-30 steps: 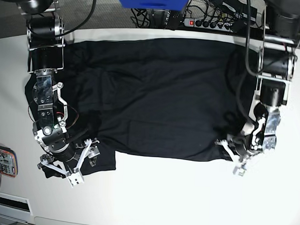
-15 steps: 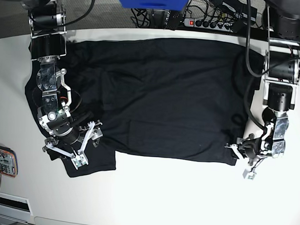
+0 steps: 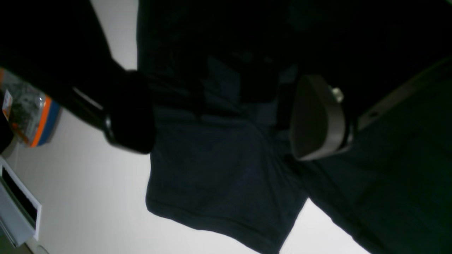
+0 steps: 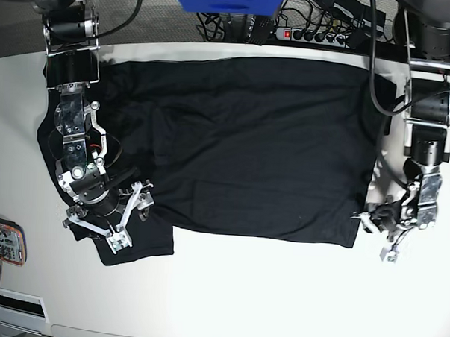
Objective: Fold the T-shirt properly
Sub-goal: 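Lower both grippers onto the shirt sides near the hem and close, then shift right gripper to the sleeve-side hem corner, left to the side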
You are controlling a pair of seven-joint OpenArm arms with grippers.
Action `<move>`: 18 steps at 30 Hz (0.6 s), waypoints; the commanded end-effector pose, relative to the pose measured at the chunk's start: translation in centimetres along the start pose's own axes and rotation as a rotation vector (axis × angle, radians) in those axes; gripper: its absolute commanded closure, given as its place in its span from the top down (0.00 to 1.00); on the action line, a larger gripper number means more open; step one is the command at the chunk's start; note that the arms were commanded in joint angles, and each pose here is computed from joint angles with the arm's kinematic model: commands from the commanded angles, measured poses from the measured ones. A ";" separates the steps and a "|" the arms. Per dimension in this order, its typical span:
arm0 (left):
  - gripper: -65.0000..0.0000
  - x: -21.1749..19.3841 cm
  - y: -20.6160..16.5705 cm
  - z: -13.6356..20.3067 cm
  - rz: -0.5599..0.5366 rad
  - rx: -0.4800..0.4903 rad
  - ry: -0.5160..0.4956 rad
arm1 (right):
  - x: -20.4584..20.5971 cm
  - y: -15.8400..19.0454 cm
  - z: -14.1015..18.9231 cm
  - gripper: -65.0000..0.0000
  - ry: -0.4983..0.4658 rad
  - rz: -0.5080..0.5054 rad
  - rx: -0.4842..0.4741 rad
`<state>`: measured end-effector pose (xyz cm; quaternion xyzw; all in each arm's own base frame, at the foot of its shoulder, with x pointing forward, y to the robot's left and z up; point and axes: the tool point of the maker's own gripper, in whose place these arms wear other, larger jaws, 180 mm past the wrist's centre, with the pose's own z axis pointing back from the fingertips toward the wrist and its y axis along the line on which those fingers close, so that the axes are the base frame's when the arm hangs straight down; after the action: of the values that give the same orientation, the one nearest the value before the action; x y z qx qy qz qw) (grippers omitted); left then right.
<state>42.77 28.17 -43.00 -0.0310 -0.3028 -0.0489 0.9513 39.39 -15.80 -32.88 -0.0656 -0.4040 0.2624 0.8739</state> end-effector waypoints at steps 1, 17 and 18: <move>0.28 1.1 -0.2 0.2 -0.005 -0.013 -0.015 | 1.8 -1.2 0.5 0.86 -0.054 0.005 -0.031; 0.00 0.8 -4.1 -1.3 -0.066 -0.063 -0.040 | 2.7 -1.3 1.1 0.86 -0.080 0.014 -0.038; 0.00 0.6 -4.1 -1.4 -0.105 -0.053 -0.040 | 2.8 -1.3 1.1 0.86 -0.080 0.014 -0.039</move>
<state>43.82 23.93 -43.57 -0.0476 -0.3393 -0.0960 0.9345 39.56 -15.37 -31.70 -0.0668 -0.4185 0.2659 0.8658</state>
